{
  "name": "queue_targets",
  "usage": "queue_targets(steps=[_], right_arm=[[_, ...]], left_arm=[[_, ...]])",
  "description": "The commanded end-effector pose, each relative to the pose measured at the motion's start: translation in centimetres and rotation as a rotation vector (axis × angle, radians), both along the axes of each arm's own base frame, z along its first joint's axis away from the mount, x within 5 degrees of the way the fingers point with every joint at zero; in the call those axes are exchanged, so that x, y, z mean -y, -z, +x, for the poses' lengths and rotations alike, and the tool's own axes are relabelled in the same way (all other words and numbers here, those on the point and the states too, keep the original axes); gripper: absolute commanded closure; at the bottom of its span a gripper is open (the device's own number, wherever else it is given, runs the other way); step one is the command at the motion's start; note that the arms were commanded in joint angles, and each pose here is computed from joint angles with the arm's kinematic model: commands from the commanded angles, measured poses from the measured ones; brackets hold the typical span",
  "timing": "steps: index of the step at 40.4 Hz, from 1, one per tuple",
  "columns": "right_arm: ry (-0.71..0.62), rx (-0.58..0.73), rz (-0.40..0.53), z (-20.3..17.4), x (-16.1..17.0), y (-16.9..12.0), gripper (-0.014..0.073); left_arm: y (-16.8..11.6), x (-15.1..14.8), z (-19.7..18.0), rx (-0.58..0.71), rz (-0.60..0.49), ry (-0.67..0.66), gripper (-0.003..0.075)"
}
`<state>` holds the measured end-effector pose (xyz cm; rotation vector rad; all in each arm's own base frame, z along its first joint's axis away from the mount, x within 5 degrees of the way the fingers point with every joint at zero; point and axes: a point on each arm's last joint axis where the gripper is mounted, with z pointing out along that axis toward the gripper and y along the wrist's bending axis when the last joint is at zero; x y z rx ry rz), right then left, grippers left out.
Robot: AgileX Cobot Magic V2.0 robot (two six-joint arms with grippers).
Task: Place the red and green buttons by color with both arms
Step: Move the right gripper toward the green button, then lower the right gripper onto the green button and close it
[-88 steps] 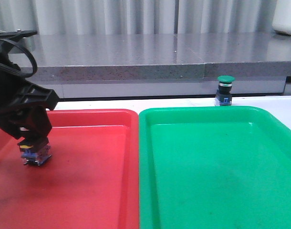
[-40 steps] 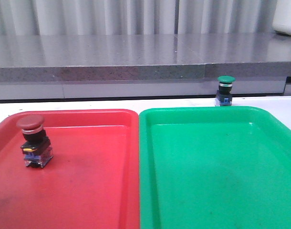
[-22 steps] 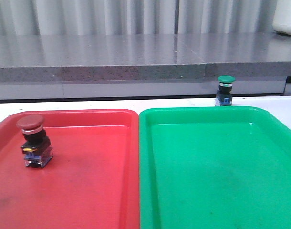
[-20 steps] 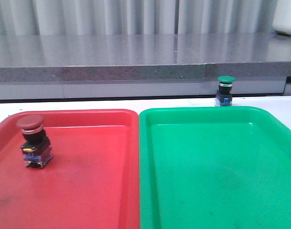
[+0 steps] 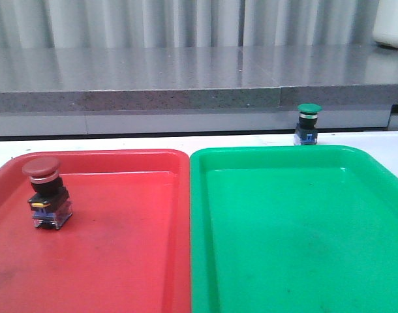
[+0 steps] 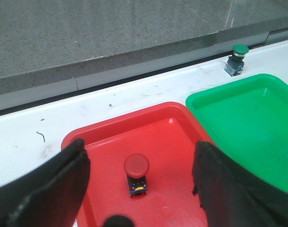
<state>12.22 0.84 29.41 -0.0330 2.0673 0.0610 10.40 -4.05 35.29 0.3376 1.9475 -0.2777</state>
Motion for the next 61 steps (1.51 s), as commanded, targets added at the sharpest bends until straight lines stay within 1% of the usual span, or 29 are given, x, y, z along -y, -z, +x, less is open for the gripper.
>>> queue_targets(steps=[1, 5, 9, 13, 20, 25, 32, 37, 43, 50, 61], right_arm=[[-0.002, 0.102, -0.009, 0.4, 0.0, -1.7, 0.0055], [-0.002, 0.111, -0.008, 0.5, 0.0, -1.7, 0.0055], [-0.003, 0.154, -0.005, 0.6, 0.0, -2.1, 0.0055], [-0.001, 0.164, 0.013, 0.6, 0.0, -2.2, 0.0055], [-0.002, 0.207, 0.017, 1.1, -0.1, -2.8, 0.0055], [-0.002, 0.169, 0.037, 2.9, -0.3, -3.8, 0.0055], [-0.017, 0.042, 0.081, 6.7, -1.1, -5.4, 0.0055], [-0.056, -0.031, 0.071, 10.0, -2.3, -6.4, 0.0055], [-0.108, -0.095, 0.029, 14.5, -3.7, -6.2, 0.0055], [-0.107, -0.156, 0.016, 19.6, -4.5, -4.6, 0.0055], [-0.097, -0.247, -0.036, 27.1, -5.0, -0.7, 0.0055]], left_arm=[[-1.5, 0.1, 0.1, 0.094, -0.04, 0.001, 0.0258], [-1.5, 0.1, 0.1, 0.094, -0.04, 0.001, 0.0258], [-1.5, 0.1, 0.1, 0.094, -0.04, 0.001, 0.0258], [-1.5, 0.1, 0.1, 0.094, -0.04, 0.001, 0.0258], [-1.5, 0.1, 0.1, 0.094, -0.04, 0.001, 0.0258], [-1.5, 0.1, 0.1, 0.094, -0.04, 0.001, 0.0258], [-1.5, 0.1, 0.1, 0.094, -0.04, 0.001, 0.0258], [-1.5, 0.1, 0.1, 0.094, -0.04, 0.001, 0.0258], [-1.5, 0.1, 0.1, 0.094, -0.04, 0.001, 0.0258], [-1.5, 0.1, 0.1, 0.094, -0.04, 0.001, 0.0258], [-1.5, 0.1, 0.1, 0.094, -0.04, 0.001, 0.0258]])
